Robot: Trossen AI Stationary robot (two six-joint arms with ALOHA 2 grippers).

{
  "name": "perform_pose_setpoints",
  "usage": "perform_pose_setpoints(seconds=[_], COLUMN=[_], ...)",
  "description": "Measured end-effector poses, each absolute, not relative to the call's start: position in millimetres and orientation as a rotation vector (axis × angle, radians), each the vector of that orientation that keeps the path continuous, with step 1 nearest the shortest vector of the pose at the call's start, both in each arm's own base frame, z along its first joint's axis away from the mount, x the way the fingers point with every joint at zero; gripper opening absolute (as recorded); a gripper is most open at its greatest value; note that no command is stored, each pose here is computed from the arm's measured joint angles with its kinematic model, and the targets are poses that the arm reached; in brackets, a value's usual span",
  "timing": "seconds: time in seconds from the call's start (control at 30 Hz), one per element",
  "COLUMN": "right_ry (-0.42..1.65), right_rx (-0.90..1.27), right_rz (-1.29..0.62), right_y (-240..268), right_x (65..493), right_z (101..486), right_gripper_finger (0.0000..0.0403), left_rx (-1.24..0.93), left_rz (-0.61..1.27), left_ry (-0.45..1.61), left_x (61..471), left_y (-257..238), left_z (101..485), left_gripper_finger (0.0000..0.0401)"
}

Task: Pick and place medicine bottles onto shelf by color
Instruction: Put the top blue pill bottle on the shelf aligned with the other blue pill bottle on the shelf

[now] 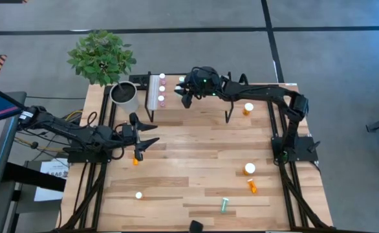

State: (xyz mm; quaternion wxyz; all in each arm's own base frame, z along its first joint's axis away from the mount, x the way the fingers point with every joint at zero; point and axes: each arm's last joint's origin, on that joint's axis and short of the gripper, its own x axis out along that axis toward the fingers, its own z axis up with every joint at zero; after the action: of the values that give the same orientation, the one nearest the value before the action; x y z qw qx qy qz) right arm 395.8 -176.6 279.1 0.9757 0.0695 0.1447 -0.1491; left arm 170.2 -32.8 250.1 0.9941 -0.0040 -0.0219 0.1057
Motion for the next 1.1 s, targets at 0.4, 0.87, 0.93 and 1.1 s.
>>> perform_pose_setpoints(seconds=[0.4, 0.87, 0.93, 1.1], right_ry=[0.236, 0.168, 0.17, 0.177], right_rx=[0.168, 0.122, 0.12, 0.104], right_rz=[-0.293, -0.314, -0.324, -0.339], right_y=[-167.6, -176.9, -179.9, -184.2], right_x=[388.3, 382.1, 380.6, 378.5], right_z=[251.7, 249.2, 248.9, 248.5], right_gripper_finger=[0.0156, 0.0159, 0.016, 0.016], left_rx=[-0.022, -0.027, -0.026, -0.024], left_rz=[0.212, 0.215, 0.216, 0.217], left_ry=[-0.012, -0.008, -0.008, -0.008], left_x=[170.3, 170.3, 170.3, 170.3], left_y=[-32.8, -32.7, -32.7, -32.7], left_z=[246.6, 246.1, 246.1, 246.1], left_gripper_finger=[0.0222, 0.0222, 0.0222, 0.0222])
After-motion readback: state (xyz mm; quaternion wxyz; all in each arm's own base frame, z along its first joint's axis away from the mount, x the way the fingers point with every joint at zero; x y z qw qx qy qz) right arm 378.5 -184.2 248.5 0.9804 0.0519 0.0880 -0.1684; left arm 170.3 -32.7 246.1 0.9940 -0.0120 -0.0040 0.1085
